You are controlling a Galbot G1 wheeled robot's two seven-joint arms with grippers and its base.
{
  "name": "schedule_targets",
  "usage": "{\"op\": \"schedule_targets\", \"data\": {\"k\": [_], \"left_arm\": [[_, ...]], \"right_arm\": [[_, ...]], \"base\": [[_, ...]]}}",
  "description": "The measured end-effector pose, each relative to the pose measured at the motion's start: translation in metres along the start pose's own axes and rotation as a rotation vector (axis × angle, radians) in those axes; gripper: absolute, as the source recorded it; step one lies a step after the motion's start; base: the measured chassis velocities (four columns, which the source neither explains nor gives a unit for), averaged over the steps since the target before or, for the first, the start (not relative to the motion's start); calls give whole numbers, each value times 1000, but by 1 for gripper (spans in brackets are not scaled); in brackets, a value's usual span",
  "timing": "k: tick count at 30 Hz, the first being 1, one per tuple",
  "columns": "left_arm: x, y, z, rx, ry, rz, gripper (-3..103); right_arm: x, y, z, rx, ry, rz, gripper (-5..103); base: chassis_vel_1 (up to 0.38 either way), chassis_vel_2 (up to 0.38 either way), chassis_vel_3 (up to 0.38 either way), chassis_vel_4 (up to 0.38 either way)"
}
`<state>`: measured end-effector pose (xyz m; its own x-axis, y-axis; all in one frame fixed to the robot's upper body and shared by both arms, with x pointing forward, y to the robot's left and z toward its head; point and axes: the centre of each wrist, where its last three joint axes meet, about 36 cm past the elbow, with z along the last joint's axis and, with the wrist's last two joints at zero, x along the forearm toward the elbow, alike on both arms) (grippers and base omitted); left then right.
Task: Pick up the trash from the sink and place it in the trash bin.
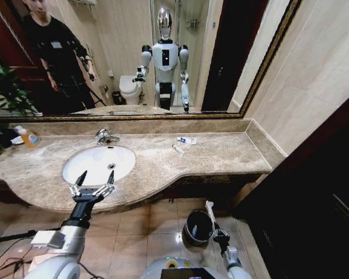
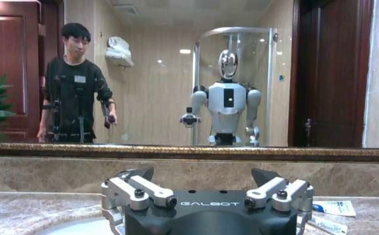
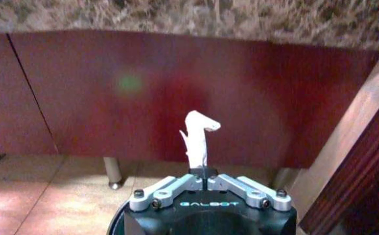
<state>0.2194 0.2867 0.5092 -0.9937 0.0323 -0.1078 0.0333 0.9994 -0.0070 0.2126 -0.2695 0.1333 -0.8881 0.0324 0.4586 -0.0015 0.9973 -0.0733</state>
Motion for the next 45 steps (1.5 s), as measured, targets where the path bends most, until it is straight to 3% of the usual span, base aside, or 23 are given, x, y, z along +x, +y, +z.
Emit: {"op": "schedule_targets", "data": {"k": [22, 28, 34, 40, 42, 45], "left_arm": [[0, 0, 0, 0, 0, 0, 100], [0, 0, 0, 0, 0, 0, 100], [0, 0, 0, 0, 0, 0, 100], [0, 0, 0, 0, 0, 0, 100], [0, 0, 0, 0, 0, 0, 100], [0, 0, 0, 0, 0, 0, 100]], "right_arm": [[-5, 5, 20, -34, 57, 21, 0], [-7, 8, 17, -36, 52, 27, 27], [-7, 11, 15, -39, 47, 26, 43], [-7, 13, 14, -40, 46, 26, 71], [-7, 13, 14, -40, 45, 26, 71], [-7, 13, 13, -40, 44, 29, 86]], "base": [[0, 0, 0, 0], [0, 0, 0, 0], [0, 0, 0, 0], [0, 0, 0, 0], [0, 0, 0, 0], [0, 0, 0, 0]]}}
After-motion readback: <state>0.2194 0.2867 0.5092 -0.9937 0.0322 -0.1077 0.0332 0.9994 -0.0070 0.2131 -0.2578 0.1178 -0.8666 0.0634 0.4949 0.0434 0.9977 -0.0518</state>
